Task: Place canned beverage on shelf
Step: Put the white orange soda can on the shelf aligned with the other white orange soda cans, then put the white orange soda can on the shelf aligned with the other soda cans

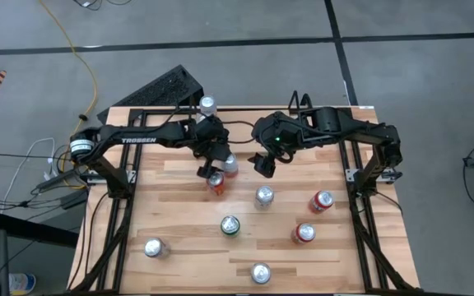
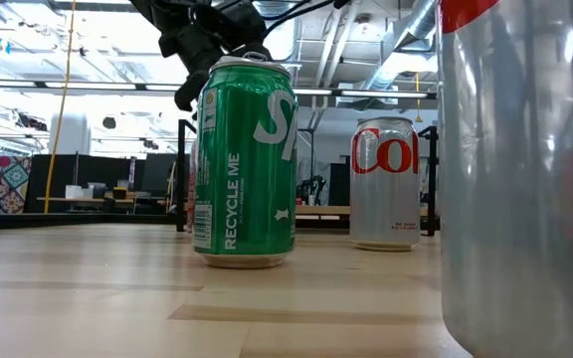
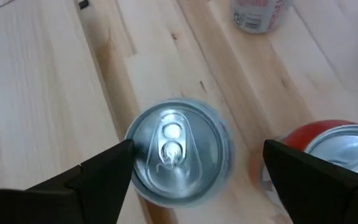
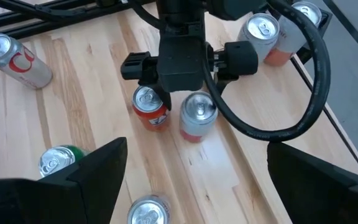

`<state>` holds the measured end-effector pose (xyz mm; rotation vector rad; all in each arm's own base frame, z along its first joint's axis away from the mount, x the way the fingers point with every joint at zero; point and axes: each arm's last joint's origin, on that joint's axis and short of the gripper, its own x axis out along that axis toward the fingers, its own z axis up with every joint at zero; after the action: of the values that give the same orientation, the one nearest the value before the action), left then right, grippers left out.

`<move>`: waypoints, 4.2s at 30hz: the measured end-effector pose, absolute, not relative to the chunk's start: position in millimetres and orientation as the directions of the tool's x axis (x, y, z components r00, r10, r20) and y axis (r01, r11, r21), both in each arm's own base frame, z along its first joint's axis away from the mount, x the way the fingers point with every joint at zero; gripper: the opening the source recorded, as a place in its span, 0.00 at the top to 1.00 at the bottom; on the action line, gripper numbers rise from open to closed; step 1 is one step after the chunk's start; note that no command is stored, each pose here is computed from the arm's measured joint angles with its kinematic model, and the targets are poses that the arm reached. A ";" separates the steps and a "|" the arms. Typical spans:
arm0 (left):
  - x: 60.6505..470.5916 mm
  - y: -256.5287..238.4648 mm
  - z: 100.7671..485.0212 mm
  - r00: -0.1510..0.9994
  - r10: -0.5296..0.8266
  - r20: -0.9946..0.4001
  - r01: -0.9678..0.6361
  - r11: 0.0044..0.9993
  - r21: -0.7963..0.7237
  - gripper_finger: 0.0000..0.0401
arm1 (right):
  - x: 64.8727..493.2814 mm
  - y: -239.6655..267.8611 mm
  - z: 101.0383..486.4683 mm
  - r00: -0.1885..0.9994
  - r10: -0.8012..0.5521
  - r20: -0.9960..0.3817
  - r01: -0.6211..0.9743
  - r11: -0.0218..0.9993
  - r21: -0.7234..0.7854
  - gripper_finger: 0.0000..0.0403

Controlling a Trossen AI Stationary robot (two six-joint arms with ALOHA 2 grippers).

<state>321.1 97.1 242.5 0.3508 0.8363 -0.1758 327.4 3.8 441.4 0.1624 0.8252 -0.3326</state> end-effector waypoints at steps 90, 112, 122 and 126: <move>261.1 127.7 286.6 0.577 0.275 -0.769 -0.133 0.961 0.244 0.30 | 325.0 4.5 439.5 0.606 -0.237 -0.759 0.342 0.939 -0.020 0.08; 259.6 129.3 261.2 0.580 0.302 -0.757 -0.161 0.953 0.256 0.30 | 324.6 4.4 439.3 0.602 -0.239 -0.762 0.343 0.939 -0.023 0.08; 258.1 132.7 261.3 0.572 0.320 -0.756 -0.172 0.947 0.271 0.30 | 324.6 4.4 439.3 0.602 -0.239 -0.762 0.337 0.941 -0.028 0.08; 258.3 132.9 261.3 0.572 0.324 -0.753 -0.174 0.946 0.275 0.30 | 324.6 4.4 439.3 0.602 -0.239 -0.762 0.337 0.941 -0.029 0.08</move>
<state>258.3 132.9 261.3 0.1781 0.9171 0.2938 324.6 4.4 439.3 0.1220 0.8630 -0.3341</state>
